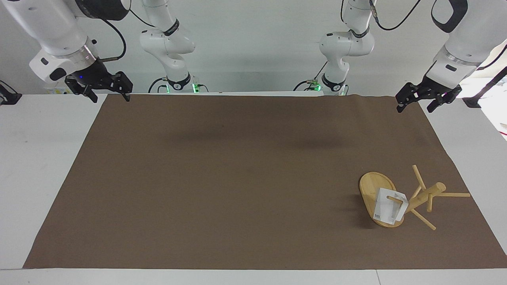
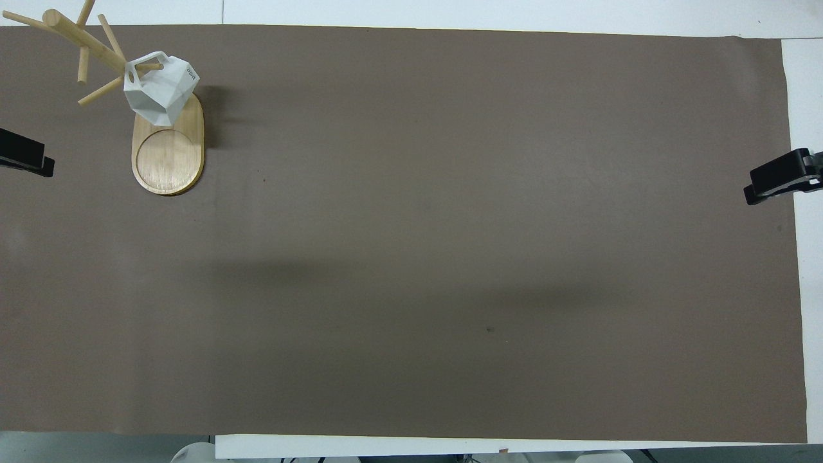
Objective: Hang cup on rack
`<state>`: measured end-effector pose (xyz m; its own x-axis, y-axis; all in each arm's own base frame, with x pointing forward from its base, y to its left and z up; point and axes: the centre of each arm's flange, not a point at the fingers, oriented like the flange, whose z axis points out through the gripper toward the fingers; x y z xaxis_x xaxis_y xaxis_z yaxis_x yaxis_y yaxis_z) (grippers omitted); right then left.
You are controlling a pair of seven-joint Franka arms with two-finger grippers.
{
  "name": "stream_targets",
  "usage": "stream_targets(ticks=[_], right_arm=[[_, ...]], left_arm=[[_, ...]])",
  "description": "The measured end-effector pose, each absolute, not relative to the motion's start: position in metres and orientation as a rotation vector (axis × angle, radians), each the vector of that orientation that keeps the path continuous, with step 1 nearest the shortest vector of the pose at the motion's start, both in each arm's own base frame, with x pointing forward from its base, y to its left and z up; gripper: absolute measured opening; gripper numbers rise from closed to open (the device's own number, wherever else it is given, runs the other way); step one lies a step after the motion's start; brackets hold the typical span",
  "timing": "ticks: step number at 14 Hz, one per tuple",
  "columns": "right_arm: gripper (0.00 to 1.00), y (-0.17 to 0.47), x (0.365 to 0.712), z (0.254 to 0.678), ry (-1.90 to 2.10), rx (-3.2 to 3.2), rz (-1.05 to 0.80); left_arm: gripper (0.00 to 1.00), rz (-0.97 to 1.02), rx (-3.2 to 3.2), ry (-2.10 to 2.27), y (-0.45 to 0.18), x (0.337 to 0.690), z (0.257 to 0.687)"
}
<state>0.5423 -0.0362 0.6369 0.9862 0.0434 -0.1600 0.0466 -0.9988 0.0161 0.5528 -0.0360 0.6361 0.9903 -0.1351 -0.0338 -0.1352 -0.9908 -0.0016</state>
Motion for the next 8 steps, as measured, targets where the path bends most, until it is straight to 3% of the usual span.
stream_targets(ticks=[8], right_arm=[[1.00, -0.034, 0.540, 0.639, 0.075, 3.111, -0.246]], left_arm=[[1.00, 0.030, -3.149, 0.130, 0.002, 0.546, 0.633]])
